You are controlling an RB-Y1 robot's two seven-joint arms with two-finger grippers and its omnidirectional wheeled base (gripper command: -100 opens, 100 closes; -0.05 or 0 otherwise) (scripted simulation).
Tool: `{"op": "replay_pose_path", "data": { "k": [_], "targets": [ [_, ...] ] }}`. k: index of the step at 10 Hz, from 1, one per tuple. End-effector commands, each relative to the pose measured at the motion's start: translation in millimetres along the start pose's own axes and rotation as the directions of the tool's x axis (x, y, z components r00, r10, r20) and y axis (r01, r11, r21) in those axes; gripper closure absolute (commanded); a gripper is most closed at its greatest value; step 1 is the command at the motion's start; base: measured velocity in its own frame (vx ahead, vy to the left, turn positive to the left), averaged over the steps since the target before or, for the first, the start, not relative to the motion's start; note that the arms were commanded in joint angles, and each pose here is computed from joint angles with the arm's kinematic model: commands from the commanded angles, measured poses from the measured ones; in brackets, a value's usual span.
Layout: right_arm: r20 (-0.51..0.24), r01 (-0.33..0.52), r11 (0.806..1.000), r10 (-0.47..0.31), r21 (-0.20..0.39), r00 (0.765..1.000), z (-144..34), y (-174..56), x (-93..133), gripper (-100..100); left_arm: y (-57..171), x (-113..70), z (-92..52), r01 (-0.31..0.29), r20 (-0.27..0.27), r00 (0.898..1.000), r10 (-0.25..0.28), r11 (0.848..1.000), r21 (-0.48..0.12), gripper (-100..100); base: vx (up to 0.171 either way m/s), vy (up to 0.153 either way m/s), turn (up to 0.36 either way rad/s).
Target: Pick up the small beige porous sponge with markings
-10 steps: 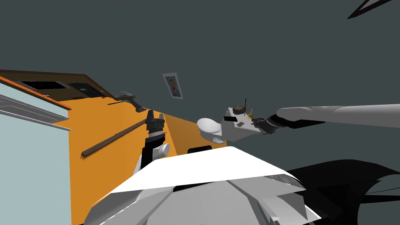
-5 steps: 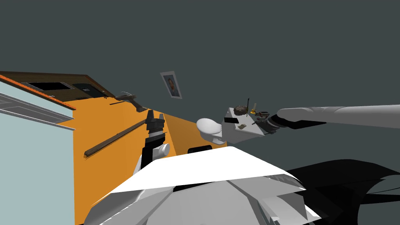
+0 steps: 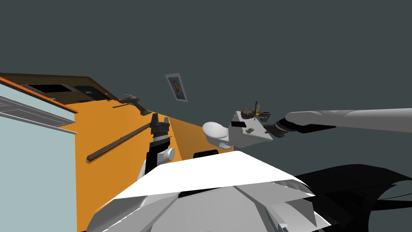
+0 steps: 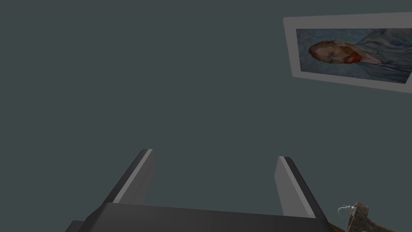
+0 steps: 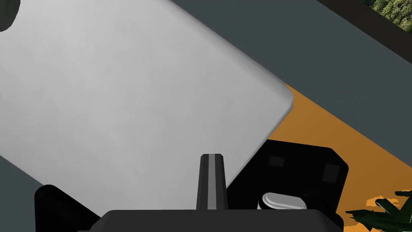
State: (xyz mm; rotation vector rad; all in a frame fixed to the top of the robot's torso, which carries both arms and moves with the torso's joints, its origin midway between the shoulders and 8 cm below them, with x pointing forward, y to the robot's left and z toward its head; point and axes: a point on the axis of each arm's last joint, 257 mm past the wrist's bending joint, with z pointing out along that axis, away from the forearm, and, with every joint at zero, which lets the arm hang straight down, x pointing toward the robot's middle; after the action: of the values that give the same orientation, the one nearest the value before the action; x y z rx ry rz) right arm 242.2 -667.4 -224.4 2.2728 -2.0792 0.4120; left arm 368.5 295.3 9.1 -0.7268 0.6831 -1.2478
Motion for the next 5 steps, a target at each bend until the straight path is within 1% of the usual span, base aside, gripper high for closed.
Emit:
{"op": "replay_pose_path", "data": {
  "k": [1,2,3,5],
  "targets": [
    [0.0,0.0,1.0,0.0,0.0,1.0,0.0,0.0,0.0,100,0.0,0.0,0.0,0.0,0.0,1.0,0.0,1.0,0.0,0,0.0,0.0,0.0],
    [0.0,0.0,1.0,0.0,0.0,1.0,0.0,0.0,0.0,0,0.0,0.0,0.0,0.0,0.0,1.0,0.0,1.0,0.0,0,0.0,0.0,0.0],
    [0.017,-0.018,1.0,0.018,0.001,1.0,-7.1,-7.4,-4.1,-100,0.0,0.0,0.0,0.0,0.0,1.0,0.0,1.0,0.0,0,0.009,-0.03,-0.076],
    [0.044,-0.03,0.999,0.031,-0.014,0.999,-10.9,-8.2,-13.6,-100,0.0,0.0,0.0,0.0,0.0,1.0,0.0,1.0,0.0,0,0.028,-0.067,-0.029]
  ]
}}
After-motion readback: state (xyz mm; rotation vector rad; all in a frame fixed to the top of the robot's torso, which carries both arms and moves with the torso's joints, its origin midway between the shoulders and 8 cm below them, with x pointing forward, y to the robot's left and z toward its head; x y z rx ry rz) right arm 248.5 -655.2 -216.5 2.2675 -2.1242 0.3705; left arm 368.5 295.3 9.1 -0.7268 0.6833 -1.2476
